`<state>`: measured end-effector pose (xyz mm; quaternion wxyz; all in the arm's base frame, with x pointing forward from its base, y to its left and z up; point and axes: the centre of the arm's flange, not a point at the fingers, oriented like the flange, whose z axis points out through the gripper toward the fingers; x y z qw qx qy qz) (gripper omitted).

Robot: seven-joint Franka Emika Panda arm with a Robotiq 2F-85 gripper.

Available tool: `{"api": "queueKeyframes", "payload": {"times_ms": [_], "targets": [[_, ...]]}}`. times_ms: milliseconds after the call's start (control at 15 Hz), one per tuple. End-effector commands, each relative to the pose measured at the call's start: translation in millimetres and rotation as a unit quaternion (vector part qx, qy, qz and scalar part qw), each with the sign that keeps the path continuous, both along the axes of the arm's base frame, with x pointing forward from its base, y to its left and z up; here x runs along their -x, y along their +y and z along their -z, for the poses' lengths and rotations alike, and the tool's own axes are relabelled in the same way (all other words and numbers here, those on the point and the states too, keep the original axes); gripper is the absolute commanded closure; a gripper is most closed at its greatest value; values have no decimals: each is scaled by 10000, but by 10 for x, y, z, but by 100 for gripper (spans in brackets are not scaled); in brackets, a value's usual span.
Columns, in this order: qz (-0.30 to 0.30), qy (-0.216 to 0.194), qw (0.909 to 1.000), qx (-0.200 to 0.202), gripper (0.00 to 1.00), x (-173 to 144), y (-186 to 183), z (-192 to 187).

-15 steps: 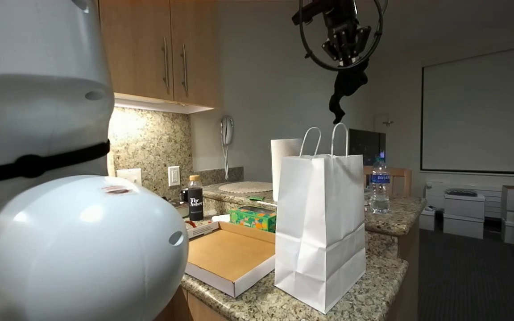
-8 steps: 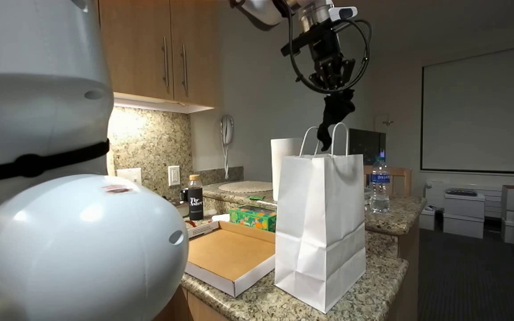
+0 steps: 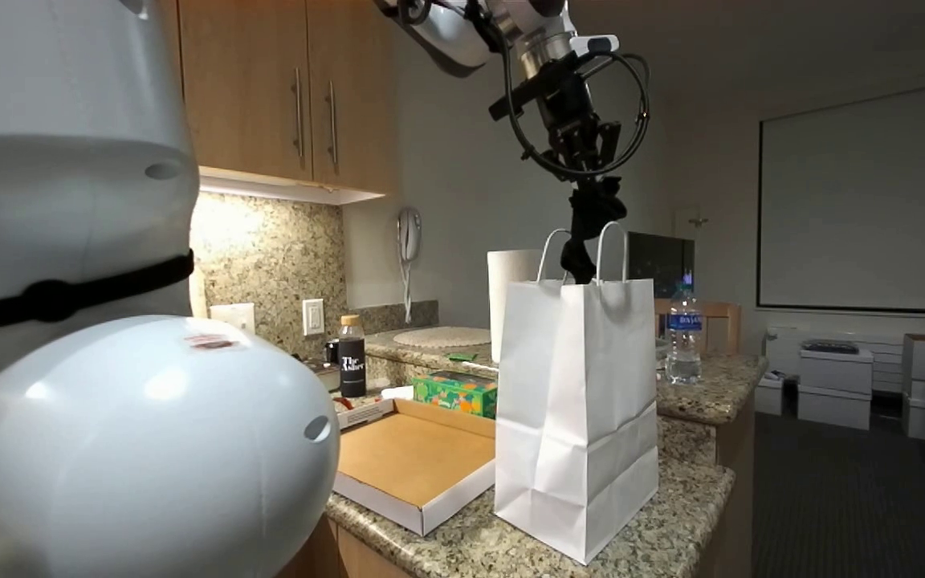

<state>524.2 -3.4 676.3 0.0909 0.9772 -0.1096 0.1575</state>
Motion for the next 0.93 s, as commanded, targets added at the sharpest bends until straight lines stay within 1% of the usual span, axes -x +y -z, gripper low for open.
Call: {"api": "queueKeyframes", "payload": {"times_ms": [0, 67, 200, 467, 600, 733, 867], "targets": [[-7, -97, 9999, 111, 49, 216, -27, -91], [-9, -125, 9999, 94, 42, 228, -19, -131], [-5, -187, 9998, 88, 30, 251, -7, -194], [-8, -307, 9995, 48, 4, 275, 29, -274], [-18, -361, 9993, 37, 0, 298, 41, -300], [-28, -398, 9992, 47, 0, 298, 57, -309], [-134, -360, 9992, -75, 0, 253, 91, -315]]}}
